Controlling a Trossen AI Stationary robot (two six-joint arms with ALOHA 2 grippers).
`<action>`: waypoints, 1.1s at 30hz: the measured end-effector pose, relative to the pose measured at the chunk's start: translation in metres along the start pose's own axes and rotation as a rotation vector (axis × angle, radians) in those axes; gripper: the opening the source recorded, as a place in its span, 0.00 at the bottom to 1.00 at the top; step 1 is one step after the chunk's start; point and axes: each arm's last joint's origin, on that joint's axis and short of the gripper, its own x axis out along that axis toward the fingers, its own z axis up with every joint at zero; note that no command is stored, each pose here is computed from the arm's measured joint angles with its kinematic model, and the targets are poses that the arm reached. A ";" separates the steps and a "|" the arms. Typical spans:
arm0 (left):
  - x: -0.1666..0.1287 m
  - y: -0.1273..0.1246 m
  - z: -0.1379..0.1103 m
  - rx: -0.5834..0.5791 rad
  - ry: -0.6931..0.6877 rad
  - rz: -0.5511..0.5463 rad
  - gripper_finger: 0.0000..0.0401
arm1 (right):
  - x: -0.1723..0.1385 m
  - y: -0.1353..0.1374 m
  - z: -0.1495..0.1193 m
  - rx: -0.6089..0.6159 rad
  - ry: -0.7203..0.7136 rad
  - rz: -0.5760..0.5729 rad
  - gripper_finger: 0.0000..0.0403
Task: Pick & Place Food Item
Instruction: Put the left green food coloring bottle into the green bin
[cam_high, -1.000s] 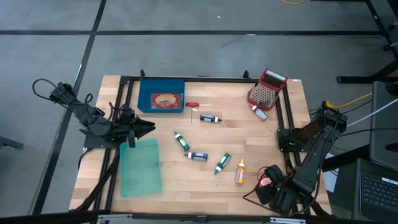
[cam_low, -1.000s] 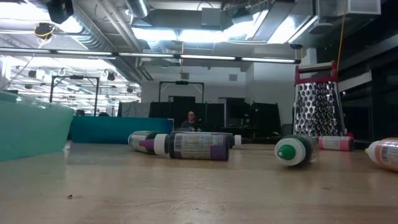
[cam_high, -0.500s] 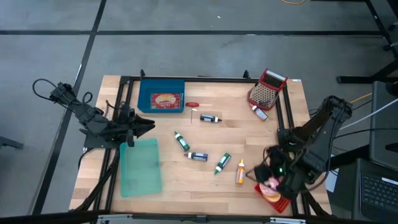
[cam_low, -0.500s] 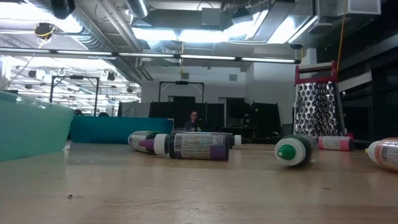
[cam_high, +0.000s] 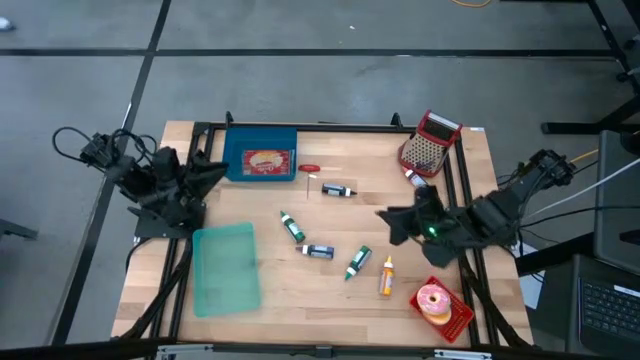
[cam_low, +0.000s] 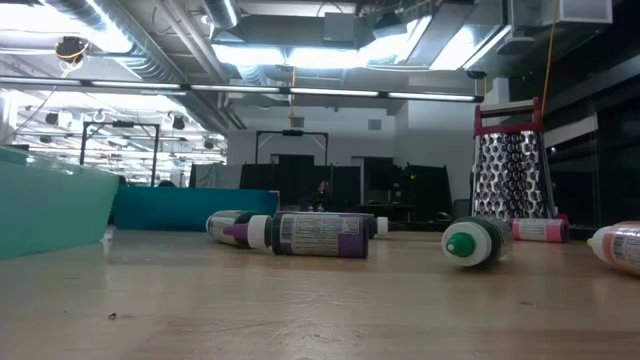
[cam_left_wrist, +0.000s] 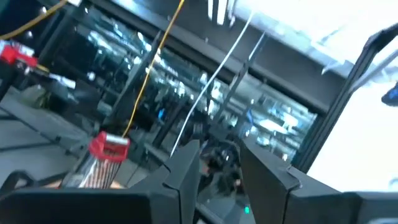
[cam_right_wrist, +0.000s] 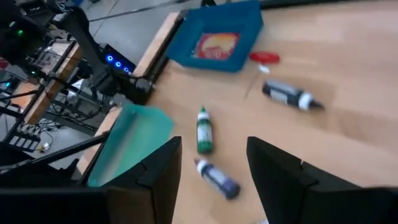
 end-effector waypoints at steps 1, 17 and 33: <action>0.001 0.001 0.001 -0.003 -0.011 0.006 0.28 | 0.004 0.002 0.004 -0.017 -0.004 0.004 0.46; 0.027 0.016 -0.026 0.226 0.510 0.251 0.39 | 0.040 0.014 0.042 -0.064 0.025 0.074 0.45; 0.084 0.054 -0.085 0.707 1.245 0.065 0.38 | 0.046 0.014 0.049 -0.076 0.001 0.069 0.45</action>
